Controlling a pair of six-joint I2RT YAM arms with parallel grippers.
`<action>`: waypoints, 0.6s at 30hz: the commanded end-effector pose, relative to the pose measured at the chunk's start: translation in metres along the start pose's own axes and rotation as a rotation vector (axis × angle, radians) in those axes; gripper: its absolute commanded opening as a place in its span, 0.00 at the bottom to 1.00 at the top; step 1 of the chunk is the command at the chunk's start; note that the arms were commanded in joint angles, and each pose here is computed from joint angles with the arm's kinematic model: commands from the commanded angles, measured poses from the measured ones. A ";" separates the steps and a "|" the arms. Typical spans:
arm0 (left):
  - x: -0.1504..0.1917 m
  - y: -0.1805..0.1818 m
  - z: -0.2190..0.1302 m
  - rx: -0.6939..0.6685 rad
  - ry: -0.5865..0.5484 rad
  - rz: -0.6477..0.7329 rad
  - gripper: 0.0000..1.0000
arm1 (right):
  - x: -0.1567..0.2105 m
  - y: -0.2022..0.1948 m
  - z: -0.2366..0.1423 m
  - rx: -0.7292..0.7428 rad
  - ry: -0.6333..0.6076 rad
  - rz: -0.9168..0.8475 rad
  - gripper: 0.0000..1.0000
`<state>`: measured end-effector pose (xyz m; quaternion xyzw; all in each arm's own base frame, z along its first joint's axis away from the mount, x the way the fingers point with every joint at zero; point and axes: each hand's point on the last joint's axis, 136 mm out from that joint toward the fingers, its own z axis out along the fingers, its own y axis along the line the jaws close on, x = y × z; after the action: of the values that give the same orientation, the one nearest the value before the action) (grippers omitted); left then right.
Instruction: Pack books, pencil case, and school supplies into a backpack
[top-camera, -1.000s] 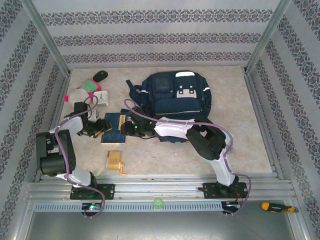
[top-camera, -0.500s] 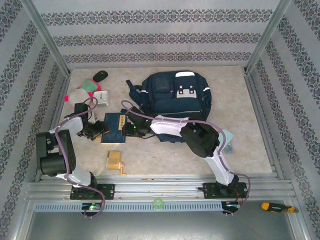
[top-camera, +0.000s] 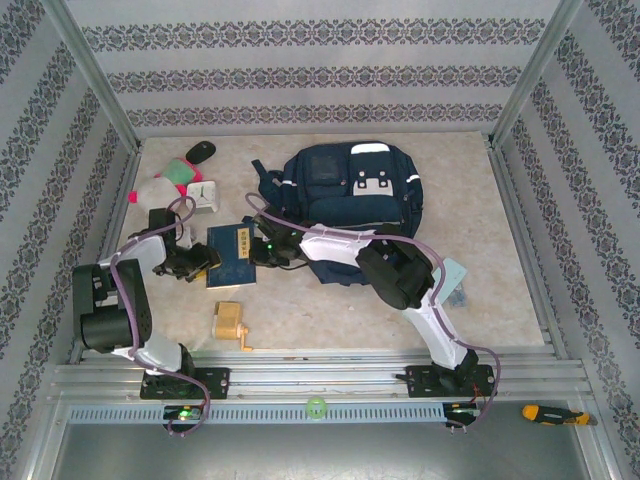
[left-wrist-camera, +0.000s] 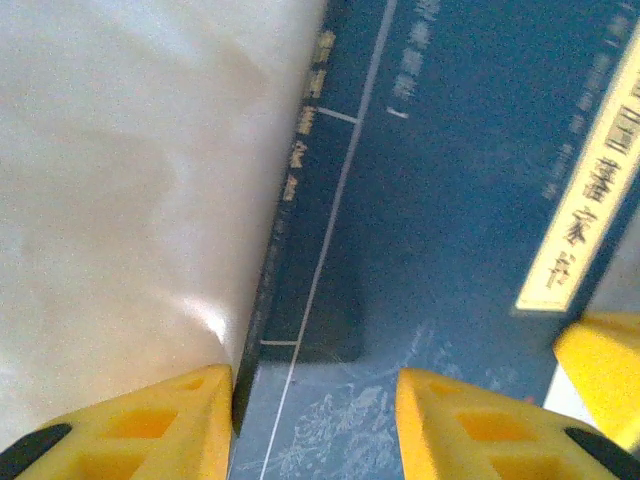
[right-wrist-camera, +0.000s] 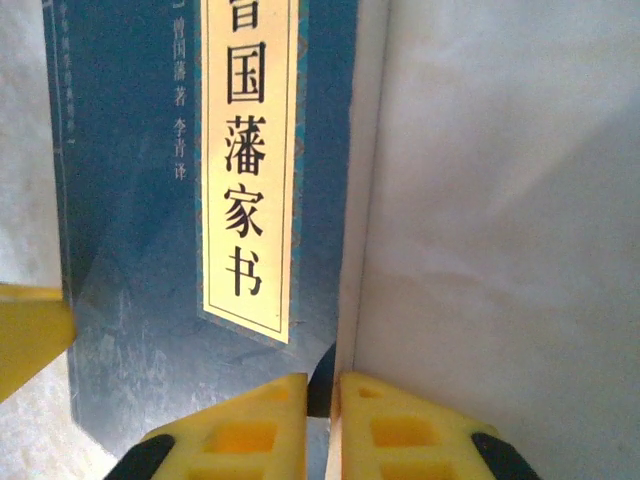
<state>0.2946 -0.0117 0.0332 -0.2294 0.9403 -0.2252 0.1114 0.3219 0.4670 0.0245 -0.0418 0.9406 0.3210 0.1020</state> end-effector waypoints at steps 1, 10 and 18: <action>0.003 -0.036 -0.018 0.171 -0.027 0.033 0.45 | 0.014 0.004 0.016 -0.027 0.063 -0.010 0.09; 0.005 -0.044 -0.017 0.239 -0.052 0.012 0.43 | 0.015 0.009 0.013 -0.037 0.063 -0.014 0.06; -0.002 -0.056 -0.020 0.292 -0.089 0.009 0.39 | 0.013 0.010 0.009 -0.044 0.053 -0.008 0.06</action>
<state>0.2972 -0.0168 0.0522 -0.2490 0.9189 -0.2587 0.1634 0.3304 0.4641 0.0246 -0.0349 0.9409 0.3205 0.1035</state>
